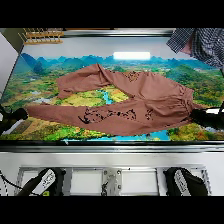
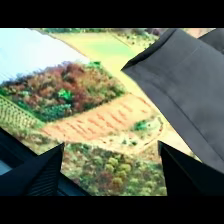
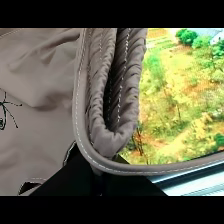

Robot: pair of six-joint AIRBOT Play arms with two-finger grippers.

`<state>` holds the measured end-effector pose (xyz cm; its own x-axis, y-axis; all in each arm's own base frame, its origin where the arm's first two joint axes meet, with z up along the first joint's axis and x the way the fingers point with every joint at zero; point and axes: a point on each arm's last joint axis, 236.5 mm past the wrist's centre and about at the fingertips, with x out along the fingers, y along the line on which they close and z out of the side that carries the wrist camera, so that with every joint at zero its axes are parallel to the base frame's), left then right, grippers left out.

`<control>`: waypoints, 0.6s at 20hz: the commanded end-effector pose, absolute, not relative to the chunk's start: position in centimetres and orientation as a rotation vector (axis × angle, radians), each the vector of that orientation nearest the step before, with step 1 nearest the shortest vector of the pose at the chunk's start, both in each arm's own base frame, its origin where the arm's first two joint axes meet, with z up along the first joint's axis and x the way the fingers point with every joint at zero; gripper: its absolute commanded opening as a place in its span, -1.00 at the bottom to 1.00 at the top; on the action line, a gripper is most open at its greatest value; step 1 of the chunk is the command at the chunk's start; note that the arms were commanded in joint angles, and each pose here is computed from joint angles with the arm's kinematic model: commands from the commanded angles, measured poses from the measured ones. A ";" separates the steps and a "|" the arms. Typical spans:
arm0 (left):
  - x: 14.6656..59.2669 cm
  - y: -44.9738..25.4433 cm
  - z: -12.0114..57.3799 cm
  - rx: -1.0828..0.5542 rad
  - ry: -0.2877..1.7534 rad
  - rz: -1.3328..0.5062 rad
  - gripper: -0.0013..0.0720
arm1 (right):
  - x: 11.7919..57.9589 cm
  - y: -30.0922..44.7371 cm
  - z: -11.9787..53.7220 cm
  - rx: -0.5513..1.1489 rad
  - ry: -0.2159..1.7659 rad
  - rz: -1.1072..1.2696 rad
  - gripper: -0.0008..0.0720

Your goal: Fold the clothes and pants, and hang the long-sleeved shirts on hangers.

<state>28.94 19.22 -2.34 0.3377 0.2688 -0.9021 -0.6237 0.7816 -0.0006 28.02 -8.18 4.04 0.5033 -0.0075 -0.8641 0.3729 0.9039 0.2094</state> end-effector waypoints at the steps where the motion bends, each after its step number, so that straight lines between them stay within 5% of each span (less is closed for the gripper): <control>1: 27.9 15.0 -4.8 -0.719 1.103 0.541 0.77 | 28.0 -8.1 4.0 0.397 1.024 -0.236 -0.92; 7: 28.1 10.6 -9.2 -1.008 1.020 0.516 0.77 | 28.0 -8.1 4.1 0.396 1.023 -0.236 -0.92; 12: 31.4 9.1 -8.7 -0.964 0.973 0.457 0.76 | 28.1 -8.2 4.1 0.392 1.018 -0.236 -0.91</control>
<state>29.63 9.84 -8.76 0.4795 -0.0758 -0.8743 -0.7231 0.5303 -0.4426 28.03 -8.19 4.05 0.5037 -0.0081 -0.8638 0.3727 0.9042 0.2088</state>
